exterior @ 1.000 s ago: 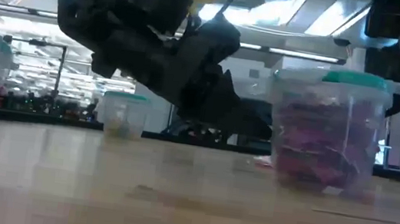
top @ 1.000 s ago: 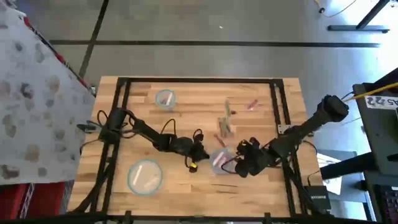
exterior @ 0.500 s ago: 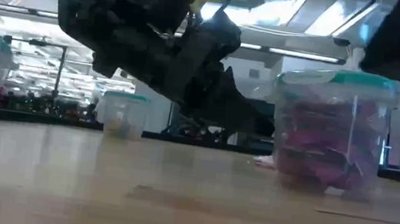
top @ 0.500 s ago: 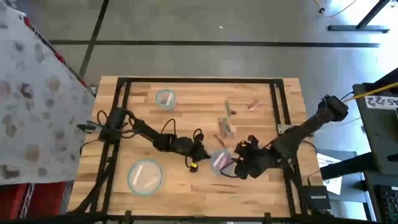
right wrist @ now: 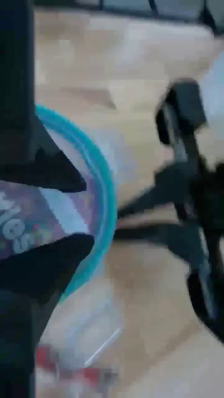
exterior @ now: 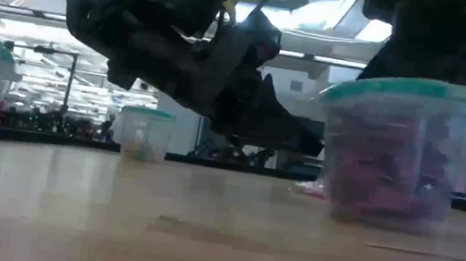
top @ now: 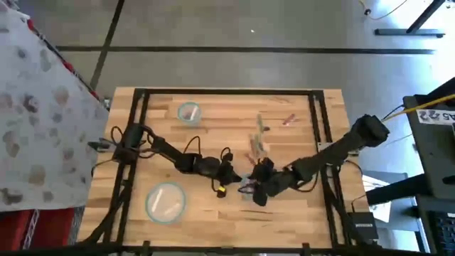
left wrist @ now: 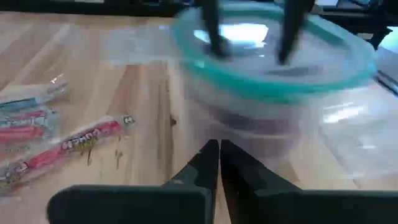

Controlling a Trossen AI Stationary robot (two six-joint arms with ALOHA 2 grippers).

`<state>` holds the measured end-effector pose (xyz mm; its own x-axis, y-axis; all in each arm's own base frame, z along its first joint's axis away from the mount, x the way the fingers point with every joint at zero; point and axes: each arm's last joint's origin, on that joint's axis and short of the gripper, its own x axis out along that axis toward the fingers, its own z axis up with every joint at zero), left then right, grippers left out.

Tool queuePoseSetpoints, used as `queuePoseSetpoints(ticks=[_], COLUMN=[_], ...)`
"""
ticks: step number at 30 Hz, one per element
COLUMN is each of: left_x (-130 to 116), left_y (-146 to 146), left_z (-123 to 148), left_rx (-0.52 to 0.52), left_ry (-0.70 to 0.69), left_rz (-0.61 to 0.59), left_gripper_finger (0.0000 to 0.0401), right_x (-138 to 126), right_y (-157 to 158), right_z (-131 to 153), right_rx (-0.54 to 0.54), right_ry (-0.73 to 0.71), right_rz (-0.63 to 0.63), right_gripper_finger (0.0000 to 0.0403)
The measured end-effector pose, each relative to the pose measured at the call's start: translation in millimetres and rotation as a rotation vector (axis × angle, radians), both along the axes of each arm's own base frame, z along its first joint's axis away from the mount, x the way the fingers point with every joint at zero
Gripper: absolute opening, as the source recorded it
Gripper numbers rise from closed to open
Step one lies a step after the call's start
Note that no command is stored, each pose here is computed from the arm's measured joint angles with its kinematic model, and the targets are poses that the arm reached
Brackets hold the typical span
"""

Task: Sort candy
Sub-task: Close the bottom small transparent bin

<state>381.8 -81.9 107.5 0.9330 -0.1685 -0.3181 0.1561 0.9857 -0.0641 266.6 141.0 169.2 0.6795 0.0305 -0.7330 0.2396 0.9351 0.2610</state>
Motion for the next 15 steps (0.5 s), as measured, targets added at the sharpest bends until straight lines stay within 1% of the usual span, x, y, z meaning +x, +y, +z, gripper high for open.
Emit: queuePoseSetpoints(ticks=[4,6,10,11,13,15], left_x=[-4,-7,-17,-20,-28,-37], left_y=[-18,-29,-52,-58,-68,-77], left_z=[0,0,3,5,13,24], left_rx=[-0.021,-0.013,0.03,0.05,0.079,0.119], left_ry=[0.004,0.002,0.004,0.023,0.036,0.041], left_rz=[-0.039,-0.031,0.011,0.024,0.07,0.128], left_gripper_finger=[0.0,0.0,0.0,0.0,0.0,0.0], right_x=[-4,-8,-15,-16,-18,-19], right_y=[11,18,35,39,45,47], right_z=[0,0,0,1,3,4], right_rx=[0.026,0.041,0.081,0.092,0.102,0.086], right_ry=[-0.013,-0.009,-0.028,-0.043,-0.073,-0.104], right_rz=[0.048,0.077,0.133,0.146,0.158,0.158], right_gripper_finger=[0.0106,0.0101,0.0093,0.0091,0.0088,0.0085])
